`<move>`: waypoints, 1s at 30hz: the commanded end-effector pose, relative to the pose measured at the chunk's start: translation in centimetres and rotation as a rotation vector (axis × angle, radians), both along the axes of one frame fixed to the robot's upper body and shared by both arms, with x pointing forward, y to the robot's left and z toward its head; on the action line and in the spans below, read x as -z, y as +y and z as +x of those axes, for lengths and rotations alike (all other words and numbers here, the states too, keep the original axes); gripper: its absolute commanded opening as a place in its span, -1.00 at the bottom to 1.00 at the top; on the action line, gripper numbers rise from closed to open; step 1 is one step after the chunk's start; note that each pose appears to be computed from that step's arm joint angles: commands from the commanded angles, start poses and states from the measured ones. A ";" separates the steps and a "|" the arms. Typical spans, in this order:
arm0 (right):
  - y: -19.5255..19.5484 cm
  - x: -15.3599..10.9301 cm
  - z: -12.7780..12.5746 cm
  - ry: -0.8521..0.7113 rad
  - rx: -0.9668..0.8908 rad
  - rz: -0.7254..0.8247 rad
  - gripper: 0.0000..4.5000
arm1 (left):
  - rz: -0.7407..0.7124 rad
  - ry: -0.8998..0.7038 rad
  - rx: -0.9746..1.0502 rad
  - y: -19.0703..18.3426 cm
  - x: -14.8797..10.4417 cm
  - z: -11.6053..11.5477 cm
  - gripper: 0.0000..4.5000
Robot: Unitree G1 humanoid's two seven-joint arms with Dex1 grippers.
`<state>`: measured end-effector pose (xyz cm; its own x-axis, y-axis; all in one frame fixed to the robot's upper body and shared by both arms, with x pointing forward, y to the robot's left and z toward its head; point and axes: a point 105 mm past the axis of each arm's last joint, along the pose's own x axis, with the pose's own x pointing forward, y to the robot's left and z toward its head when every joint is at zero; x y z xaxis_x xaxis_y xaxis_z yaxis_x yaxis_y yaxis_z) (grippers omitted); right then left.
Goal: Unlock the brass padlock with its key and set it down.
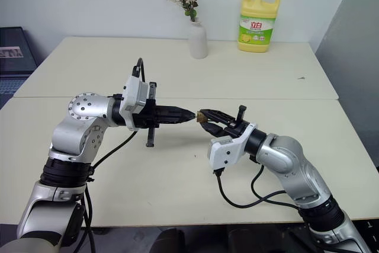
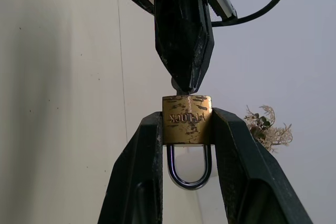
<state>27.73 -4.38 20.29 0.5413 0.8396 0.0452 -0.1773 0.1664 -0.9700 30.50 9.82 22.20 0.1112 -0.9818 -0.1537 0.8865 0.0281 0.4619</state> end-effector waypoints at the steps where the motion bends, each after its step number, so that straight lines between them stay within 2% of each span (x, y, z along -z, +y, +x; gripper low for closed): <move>1: -0.5 -1.5 0.2 -0.044 0.018 0.044 -0.58 | 0.039 -0.066 0.036 -0.1 0.0 -0.5 -1.00; 8: -0.6 -1.5 0.2 -0.046 0.016 0.038 -0.58 | 0.031 -0.044 0.018 0.1 0.1 -0.3 -1.00; 12: -0.6 -1.5 0.2 -0.049 0.015 0.032 -0.58 | 0.014 0.084 -0.005 0.2 0.4 -0.4 -1.00; 16: -0.5 -1.4 0.2 -0.054 0.012 0.027 -0.58 | -0.021 0.183 -0.072 0.8 0.5 0.4 -0.61; 22: -0.5 -1.4 0.2 -0.050 0.013 0.023 -0.58 | -0.107 0.414 -0.168 1.8 0.0 1.1 0.24; 25: -0.5 -1.3 0.2 -0.046 0.012 0.021 -0.58 | -0.104 0.501 -0.156 1.4 0.2 0.2 0.67; 30: -0.4 -1.3 0.1 -0.049 0.005 0.012 -0.58 | -0.157 0.586 -0.163 0.4 -0.5 0.0 0.69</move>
